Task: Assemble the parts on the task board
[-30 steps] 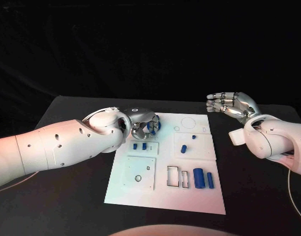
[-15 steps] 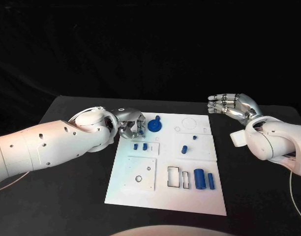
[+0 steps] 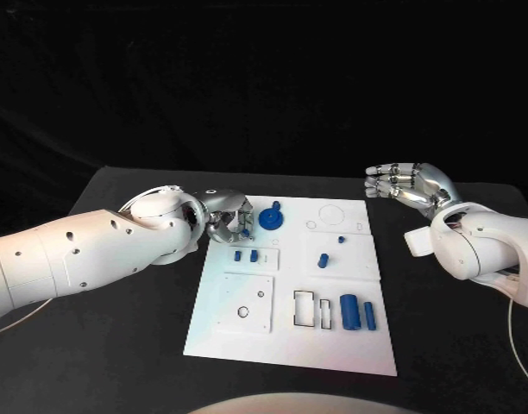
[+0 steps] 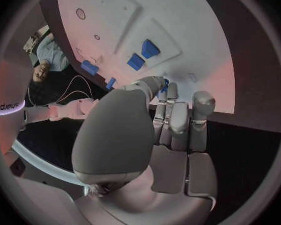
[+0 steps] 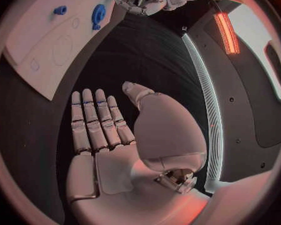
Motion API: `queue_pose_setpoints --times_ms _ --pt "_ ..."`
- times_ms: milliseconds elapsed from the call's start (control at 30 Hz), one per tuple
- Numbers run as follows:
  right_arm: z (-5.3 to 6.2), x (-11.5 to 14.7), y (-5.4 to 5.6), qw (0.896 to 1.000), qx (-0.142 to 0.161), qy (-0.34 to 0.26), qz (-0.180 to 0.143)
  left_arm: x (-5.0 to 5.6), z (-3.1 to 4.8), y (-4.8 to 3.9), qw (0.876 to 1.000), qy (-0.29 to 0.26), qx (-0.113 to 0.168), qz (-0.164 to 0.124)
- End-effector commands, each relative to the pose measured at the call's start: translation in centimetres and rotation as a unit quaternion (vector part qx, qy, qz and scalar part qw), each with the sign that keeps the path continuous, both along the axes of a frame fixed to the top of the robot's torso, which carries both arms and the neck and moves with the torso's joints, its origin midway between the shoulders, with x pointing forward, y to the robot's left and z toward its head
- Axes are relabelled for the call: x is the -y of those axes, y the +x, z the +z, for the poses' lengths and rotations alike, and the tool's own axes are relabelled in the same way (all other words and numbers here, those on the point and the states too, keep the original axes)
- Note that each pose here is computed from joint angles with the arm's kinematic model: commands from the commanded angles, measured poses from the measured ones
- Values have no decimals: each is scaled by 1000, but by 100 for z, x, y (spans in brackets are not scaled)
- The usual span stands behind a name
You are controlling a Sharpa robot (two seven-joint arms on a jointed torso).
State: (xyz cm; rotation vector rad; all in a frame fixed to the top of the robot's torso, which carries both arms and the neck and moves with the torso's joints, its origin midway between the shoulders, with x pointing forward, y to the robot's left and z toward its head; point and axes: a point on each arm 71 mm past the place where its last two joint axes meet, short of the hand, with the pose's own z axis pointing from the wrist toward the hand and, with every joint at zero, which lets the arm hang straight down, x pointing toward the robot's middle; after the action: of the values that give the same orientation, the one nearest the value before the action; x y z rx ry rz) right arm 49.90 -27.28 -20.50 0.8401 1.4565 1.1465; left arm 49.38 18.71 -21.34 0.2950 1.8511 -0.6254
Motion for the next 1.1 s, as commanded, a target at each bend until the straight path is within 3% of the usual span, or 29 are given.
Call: queue_pose_setpoints --times_ms 33,700,1100 --pt "2 -18 -7 1000 3 0 10 26 -8 -4 1000 -1 -10 -2" --pt "3 -28 -8 1000 3 0 11 125 -23 -1 1000 -3 -15 -10" --pt "3 -24 -8 1000 3 0 11 123 -67 13 999 4 -31 -9"
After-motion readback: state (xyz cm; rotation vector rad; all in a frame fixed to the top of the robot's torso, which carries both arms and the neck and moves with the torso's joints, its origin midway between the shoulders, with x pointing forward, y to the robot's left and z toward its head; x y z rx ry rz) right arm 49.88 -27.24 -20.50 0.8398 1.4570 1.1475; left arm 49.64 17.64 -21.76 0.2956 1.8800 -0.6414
